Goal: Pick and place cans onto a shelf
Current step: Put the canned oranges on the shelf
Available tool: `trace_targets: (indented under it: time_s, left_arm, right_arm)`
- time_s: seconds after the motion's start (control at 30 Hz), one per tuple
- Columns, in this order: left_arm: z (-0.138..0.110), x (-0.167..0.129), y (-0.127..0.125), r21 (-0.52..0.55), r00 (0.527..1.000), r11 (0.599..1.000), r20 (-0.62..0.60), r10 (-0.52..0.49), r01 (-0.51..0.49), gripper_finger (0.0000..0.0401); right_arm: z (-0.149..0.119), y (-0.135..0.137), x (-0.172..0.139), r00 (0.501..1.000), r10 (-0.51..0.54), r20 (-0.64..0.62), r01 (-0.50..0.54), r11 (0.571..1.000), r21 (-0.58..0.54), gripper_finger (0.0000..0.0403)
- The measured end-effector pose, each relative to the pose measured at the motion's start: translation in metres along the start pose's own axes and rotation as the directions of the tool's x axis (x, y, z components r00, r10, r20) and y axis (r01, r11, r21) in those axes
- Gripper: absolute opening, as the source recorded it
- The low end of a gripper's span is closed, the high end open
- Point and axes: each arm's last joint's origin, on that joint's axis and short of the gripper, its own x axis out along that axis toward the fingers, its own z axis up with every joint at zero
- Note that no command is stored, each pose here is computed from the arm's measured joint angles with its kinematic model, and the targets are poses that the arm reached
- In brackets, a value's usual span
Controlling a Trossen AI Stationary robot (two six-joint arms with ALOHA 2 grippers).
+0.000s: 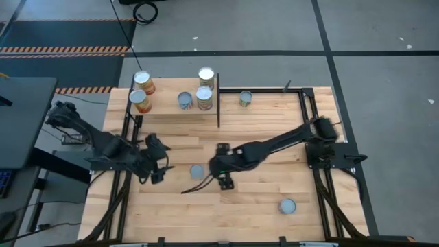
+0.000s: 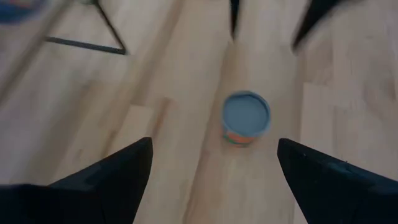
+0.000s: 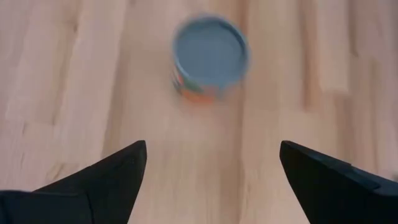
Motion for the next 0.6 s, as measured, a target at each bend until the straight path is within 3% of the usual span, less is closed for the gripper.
trace_targets:
  time_s: [0.23, 0.37, 0.5, 0.6]
  left_arm:
    - [-0.046, 0.054, -0.01, 0.114, 0.995, 0.991, 0.057, -0.08, 0.073, 0.0352]
    - [-0.057, 0.073, -0.009, 0.027, 0.987, 0.987, 0.035, -0.158, 0.157, 0.0349]
    - [-0.058, 0.086, -0.006, -0.009, 0.991, 0.991, -0.019, -0.131, 0.131, 0.035]
    - [-0.059, 0.096, -0.004, -0.043, 0.981, 0.984, -0.084, -0.176, 0.173, 0.0353]
  right_arm:
    - [-0.057, 0.007, -0.035, 0.993, -0.054, 0.103, 0.03, 0.974, 0.226, 0.0375]
    - [-0.076, 0.007, -0.05, 0.983, -0.106, 0.15, 0.054, 0.948, 0.314, 0.0375]
    - [-0.094, 0.004, -0.058, 0.979, -0.153, 0.137, 0.096, 0.93, 0.355, 0.0375]
    - [-0.103, 0.001, -0.063, 0.977, -0.166, 0.137, 0.103, 0.92, 0.378, 0.0375]
